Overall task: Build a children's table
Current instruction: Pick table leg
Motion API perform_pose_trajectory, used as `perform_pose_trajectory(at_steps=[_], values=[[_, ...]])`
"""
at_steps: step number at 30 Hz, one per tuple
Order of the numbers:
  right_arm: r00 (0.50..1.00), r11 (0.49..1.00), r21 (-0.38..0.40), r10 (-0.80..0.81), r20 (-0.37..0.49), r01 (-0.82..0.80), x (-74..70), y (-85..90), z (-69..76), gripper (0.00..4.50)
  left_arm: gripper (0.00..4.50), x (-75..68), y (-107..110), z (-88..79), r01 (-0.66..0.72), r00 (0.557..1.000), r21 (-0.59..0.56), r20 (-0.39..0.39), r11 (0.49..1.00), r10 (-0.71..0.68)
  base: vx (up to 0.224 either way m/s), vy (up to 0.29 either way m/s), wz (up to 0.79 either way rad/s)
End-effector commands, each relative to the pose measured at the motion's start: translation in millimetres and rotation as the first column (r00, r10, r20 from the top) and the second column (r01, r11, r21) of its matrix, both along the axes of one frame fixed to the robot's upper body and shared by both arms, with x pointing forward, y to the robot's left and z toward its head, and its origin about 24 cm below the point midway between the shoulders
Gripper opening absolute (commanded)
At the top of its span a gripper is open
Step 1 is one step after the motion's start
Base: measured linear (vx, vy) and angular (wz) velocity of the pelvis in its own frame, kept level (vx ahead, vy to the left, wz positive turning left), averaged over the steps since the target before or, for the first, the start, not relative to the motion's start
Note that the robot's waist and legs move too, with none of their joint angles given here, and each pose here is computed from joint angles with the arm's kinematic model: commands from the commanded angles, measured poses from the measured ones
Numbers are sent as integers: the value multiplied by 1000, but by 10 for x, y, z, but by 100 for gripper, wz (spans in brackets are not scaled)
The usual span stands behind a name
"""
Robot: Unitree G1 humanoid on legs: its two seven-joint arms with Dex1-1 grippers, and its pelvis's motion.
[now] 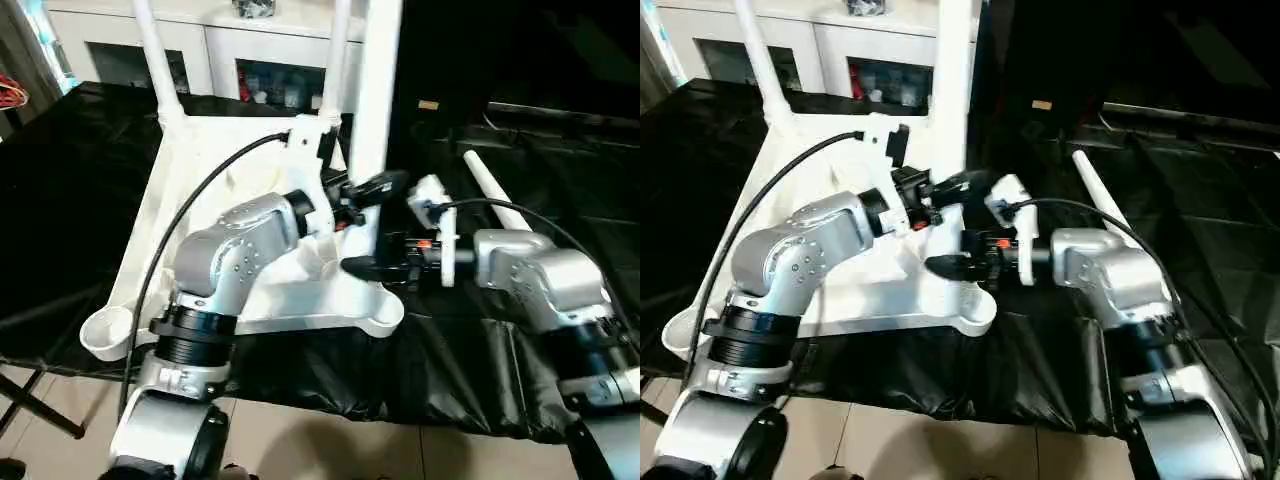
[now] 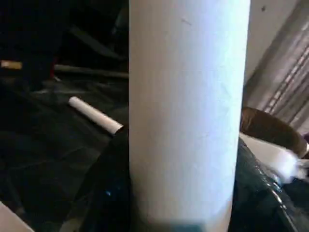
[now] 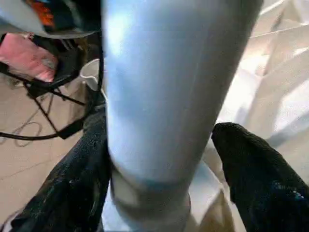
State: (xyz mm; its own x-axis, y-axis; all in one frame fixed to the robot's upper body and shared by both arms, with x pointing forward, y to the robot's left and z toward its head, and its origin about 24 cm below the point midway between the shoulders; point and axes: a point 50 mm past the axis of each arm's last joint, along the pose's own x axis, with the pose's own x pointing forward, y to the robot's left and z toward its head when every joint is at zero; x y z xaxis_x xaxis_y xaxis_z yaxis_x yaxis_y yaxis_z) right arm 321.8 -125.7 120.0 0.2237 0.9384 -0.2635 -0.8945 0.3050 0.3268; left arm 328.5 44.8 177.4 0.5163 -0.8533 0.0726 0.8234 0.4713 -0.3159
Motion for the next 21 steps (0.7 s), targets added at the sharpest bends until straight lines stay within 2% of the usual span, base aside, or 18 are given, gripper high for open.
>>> perform_pose_trajectory(at_steps=[1, 9, 10, 13, 16, 21], values=[[1000, 1000, 20, -1, -18, 2, 17, -26, 21, 344, 186, -60, -59, 71, 57, 998, -39, 10, 998, -57, 0, 0, 0], [998, 998, 50, 36, -47, -34, -16, -35, 38, 344, 186, -94, -67, 77, 105, 994, -29, 19, 994, -104, 0, 0, 0], [998, 998, 50, 36, -48, -33, -15, -38, 36, 316, 186, -96, -68, 78, 108, 994, -31, 19, 994, -108, 0, 0, 0], [998, 998, 48, 34, -52, -32, -14, -49, 22, 305, 186, -95, -73, 83, 114, 993, -33, 19, 993, -114, 0, 0, 0], [997, 998, 56, 30, -65, -27, -15, -53, 14, 268, 186, -104, -74, 78, 124, 992, -31, 18, 992, -123, 0, 0, 0], [997, 998, 62, 30, -73, -26, -16, -51, 10, 238, 186, -113, -74, 69, 134, 991, -25, 22, 991, -133, 0, 0, 0]])
